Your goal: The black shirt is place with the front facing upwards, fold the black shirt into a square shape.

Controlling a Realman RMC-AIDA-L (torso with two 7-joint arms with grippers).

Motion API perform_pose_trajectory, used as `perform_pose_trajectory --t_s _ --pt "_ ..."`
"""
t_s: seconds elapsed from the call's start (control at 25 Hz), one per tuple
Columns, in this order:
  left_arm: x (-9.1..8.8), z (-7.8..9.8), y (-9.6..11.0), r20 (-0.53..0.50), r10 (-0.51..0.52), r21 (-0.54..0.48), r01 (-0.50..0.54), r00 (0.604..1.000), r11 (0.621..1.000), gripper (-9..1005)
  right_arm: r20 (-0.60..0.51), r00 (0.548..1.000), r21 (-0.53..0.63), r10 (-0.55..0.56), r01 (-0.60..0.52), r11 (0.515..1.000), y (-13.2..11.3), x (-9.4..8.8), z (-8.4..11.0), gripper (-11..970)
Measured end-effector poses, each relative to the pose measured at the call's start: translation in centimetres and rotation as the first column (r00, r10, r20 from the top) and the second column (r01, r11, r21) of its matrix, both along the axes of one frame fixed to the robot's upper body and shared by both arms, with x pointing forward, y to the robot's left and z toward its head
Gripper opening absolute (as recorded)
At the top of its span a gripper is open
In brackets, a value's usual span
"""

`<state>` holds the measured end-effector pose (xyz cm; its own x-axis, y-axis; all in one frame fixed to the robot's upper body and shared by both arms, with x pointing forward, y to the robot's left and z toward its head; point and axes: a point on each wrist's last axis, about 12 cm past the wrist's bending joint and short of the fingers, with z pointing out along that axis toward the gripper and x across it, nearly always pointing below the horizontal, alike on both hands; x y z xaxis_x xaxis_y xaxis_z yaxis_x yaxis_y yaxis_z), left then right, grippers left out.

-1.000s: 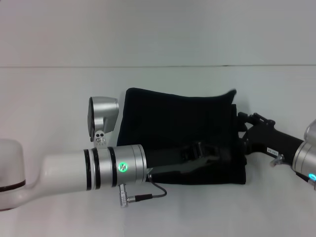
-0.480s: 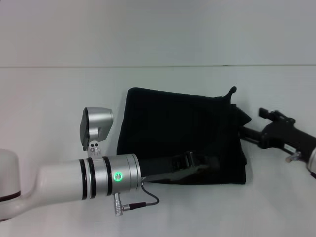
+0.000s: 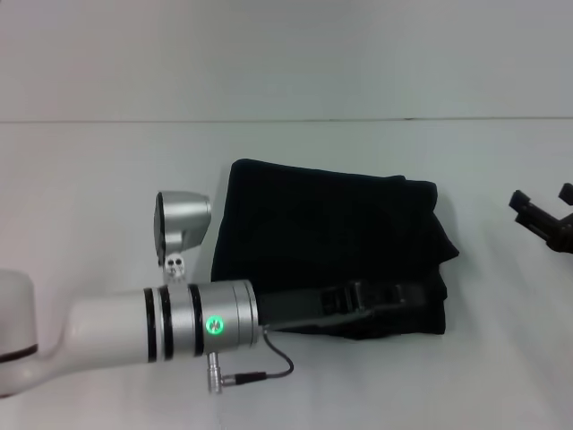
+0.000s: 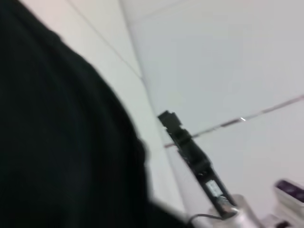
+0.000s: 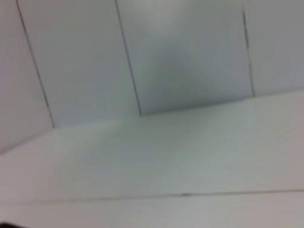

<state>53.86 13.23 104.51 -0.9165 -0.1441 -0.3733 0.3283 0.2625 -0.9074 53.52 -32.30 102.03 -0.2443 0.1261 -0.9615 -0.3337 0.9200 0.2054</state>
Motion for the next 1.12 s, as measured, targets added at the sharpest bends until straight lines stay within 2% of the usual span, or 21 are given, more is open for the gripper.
perform_pose_trajectory --t_s 0.2,0.24,0.28,0.32,0.4,0.6,0.68,0.84,0.92,1.0,1.12 --pt "0.1 2.1 1.9 0.176 -0.049 -0.066 0.062 0.983 0.996 361 0.095 0.988 0.046 0.119 -0.124 0.991 1.1 -1.1 1.0 941" --pt "0.1 2.6 2.5 0.209 -0.058 -0.077 0.076 0.976 0.994 396 0.115 0.981 0.051 0.157 -0.164 0.985 1.5 -1.3 1.2 941" --pt "-0.1 3.6 3.9 0.274 -0.076 -0.089 0.104 0.959 0.991 431 0.133 0.971 0.054 0.199 -0.208 0.977 2.0 -1.5 1.5 941" --pt "-0.1 3.6 3.9 0.274 -0.076 -0.089 0.104 0.959 0.991 466 0.146 0.962 0.055 0.232 -0.242 0.969 2.4 -1.6 1.7 941" --pt "-0.5 4.2 5.3 0.333 -0.080 -0.085 0.114 0.940 0.990 536 0.161 0.938 0.048 0.306 -0.317 0.947 3.4 -1.7 1.9 941" --pt "-1.6 4.6 9.5 0.497 -0.028 -0.009 0.037 0.867 0.999 765 0.129 0.863 0.002 0.489 -0.494 0.870 6.8 -1.1 2.0 942" --pt "-2.1 4.5 10.8 0.532 0.000 0.014 -0.009 0.847 1.000 809 0.098 0.839 -0.023 0.535 -0.536 0.844 7.7 -0.9 1.7 942" --pt "-2.7 4.0 12.9 0.532 0.066 0.026 -0.094 0.844 0.995 895 0.037 0.825 -0.067 0.565 -0.562 0.825 8.3 -0.8 0.9 942" --pt "-3.0 3.7 13.6 0.521 0.086 0.030 -0.119 0.849 0.992 939 -0.003 0.838 -0.083 0.545 -0.543 0.835 8.0 -0.9 0.3 942" --pt "-3.2 3.5 13.9 0.514 0.098 0.032 -0.133 0.852 0.991 942 -0.069 0.864 -0.107 0.498 -0.503 0.858 7.3 -0.9 -0.7 941" --pt "-3.3 3.3 14.1 0.506 0.107 0.036 -0.145 0.856 0.989 947 -0.109 0.880 -0.128 0.462 -0.474 0.871 6.8 -0.9 -1.3 941"
